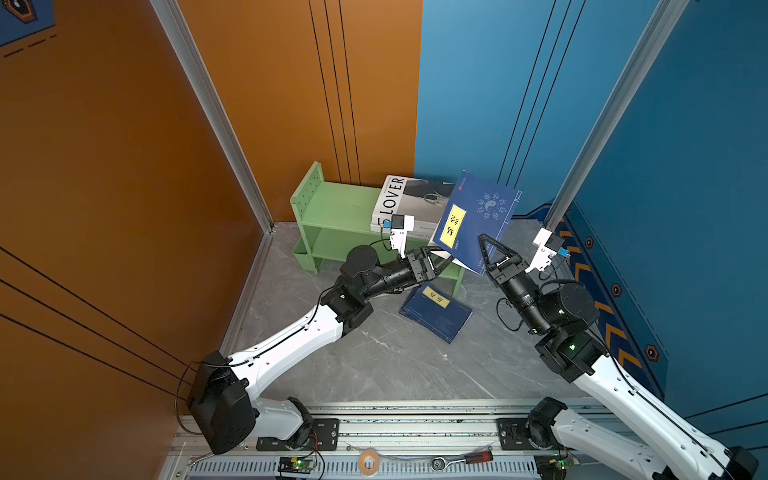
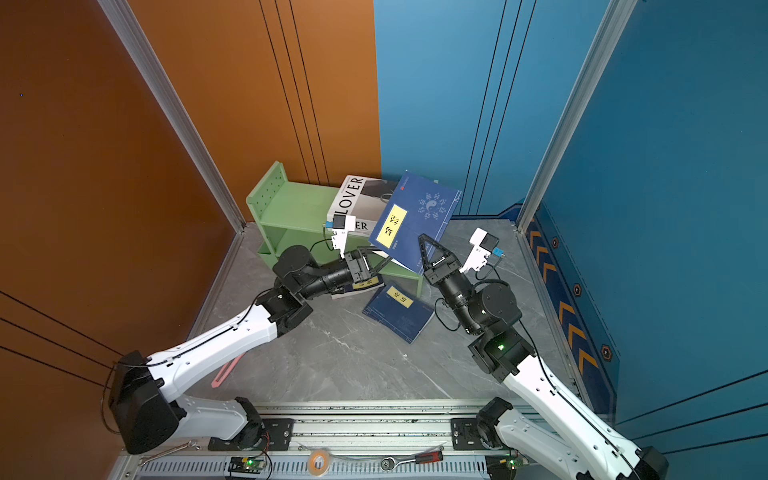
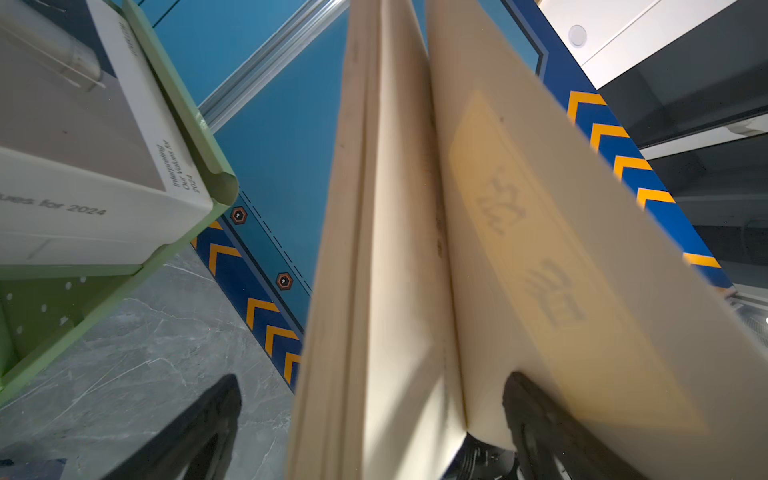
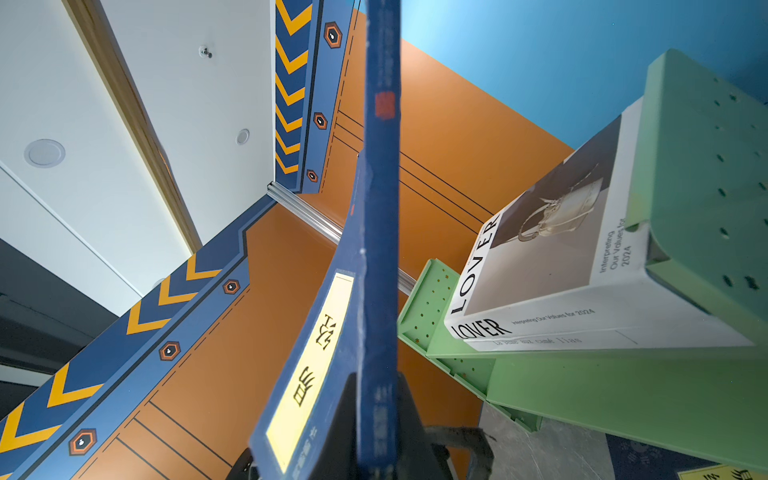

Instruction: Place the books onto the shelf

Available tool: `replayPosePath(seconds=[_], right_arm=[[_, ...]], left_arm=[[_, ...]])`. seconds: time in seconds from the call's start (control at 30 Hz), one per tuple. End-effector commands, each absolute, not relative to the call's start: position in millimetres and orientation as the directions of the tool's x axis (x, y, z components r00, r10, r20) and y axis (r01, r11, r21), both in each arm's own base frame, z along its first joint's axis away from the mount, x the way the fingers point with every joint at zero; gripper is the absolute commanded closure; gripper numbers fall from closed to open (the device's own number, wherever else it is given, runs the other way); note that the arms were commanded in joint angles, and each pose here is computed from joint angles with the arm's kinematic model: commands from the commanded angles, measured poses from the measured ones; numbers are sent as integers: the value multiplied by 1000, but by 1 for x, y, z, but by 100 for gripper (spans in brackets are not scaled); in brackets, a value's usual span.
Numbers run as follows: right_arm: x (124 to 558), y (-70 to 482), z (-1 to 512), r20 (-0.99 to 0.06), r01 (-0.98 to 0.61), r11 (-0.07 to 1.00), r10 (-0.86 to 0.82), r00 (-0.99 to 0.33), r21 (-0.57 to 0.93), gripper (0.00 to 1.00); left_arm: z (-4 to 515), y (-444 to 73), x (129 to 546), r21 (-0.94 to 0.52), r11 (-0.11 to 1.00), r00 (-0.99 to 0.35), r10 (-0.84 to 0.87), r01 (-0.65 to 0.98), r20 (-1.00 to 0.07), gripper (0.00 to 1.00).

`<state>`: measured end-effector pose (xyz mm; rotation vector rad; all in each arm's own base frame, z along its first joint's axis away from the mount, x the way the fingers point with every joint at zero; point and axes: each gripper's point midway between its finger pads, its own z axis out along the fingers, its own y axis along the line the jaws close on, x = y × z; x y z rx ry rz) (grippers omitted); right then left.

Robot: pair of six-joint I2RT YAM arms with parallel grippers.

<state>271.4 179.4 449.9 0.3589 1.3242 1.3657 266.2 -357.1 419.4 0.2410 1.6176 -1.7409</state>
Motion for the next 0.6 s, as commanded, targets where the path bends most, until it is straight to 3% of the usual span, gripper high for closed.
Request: replayPosePath(seconds=[0.0, 0.2, 0.4, 0.57], right_arm=[[263, 172, 489, -429, -560, 227, 866, -259, 797, 97], [267, 168, 488, -434, -544, 251, 869, -238, 801, 98], [261, 148, 498, -463, -539, 308, 869, -176, 784, 98], [259, 133, 499, -447, -520, 321, 884, -135, 791, 98]], left_arm=[[456, -357, 256, -716, 11, -647, -419, 698, -637, 0], [448, -364, 259, -735, -14, -677, -402, 678, -616, 4], [432, -350, 265, -757, 28, -673, -438, 653, -596, 2], [435, -354, 249, -723, 4, -663, -396, 690, -635, 3]])
